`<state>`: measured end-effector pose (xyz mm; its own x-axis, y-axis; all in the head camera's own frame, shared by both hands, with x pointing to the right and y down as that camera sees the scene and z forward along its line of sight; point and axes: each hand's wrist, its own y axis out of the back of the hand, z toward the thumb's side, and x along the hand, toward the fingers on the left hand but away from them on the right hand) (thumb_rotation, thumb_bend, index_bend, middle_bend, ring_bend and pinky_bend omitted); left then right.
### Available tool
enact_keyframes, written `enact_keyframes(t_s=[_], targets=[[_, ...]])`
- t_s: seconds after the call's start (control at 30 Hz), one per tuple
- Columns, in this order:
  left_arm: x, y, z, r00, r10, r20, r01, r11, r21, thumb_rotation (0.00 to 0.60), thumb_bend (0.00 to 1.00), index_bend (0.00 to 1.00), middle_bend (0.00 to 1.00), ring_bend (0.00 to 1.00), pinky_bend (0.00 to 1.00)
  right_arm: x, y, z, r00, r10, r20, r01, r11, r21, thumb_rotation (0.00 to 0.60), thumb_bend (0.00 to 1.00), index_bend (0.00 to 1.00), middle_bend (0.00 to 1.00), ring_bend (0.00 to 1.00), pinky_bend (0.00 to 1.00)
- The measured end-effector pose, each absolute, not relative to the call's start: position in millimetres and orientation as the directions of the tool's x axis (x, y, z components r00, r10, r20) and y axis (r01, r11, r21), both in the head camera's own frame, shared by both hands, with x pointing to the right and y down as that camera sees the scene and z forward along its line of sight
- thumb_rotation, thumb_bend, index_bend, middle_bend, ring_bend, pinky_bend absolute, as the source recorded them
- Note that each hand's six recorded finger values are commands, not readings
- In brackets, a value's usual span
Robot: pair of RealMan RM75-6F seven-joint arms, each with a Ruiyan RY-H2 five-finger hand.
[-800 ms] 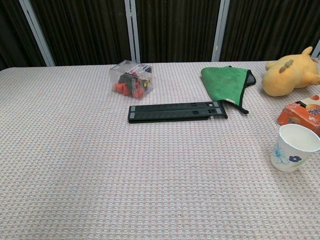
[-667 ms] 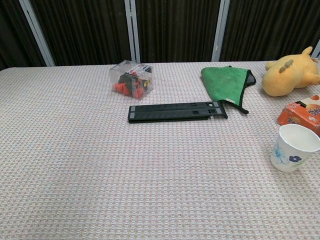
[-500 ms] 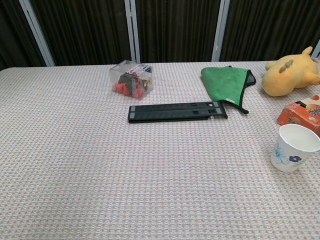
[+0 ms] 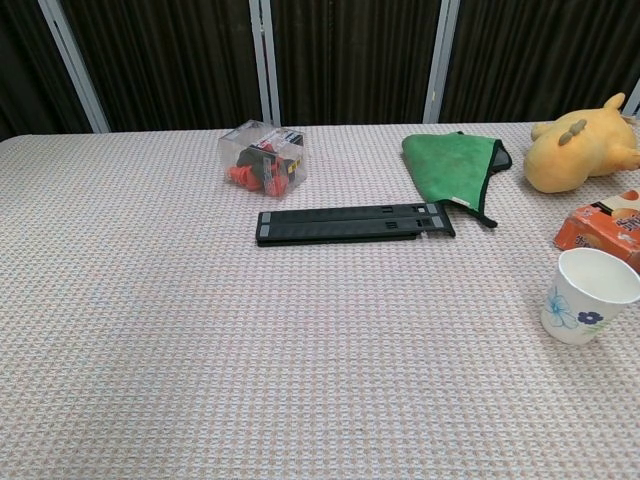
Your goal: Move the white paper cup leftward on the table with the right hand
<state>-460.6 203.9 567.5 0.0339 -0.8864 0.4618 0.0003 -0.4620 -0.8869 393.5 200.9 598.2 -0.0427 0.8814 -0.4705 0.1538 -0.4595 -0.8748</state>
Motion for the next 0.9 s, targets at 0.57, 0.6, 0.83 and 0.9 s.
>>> enact_keyframes(t_s=[0.57,0.6,0.83,0.9], targets=[[-460,205,567,0.036,-0.887,0.46,0.003,-0.46,-0.888,0.6,0.0,0.0,0.0,0.0,0.0,342,209,578,0.197,0.784,-0.589,0.253,-0.621,-0.742,0.6,0.1,0.08,0.0,0.0,0.0],[-460,205,567,0.036,-0.887,0.46,0.003,-0.46,-0.888,0.6,0.0,0.0,0.0,0.0,0.0,339,209,579,0.208,0.775,-0.597,0.255,-0.632,-0.731,0.6,0.1,0.09,0.0,0.0,0.0],[-461,204,567,0.037,-0.886,0.461,0.002,-0.462,-0.887,0.6,0.0,0.0,0.0,0.0,0.0,330,207,590,0.218,0.743,-0.633,0.25,-0.669,-0.7,0.6,0.11,0.13,0.0,0.0,0.0],[-461,204,567,0.037,-0.886,0.461,0.002,-0.462,-0.887,0.6,0.0,0.0,0.0,0.0,0.0,329,205,594,0.21,0.738,-0.641,0.248,-0.674,-0.696,0.6,0.12,0.14,0.0,0.0,0.0]])
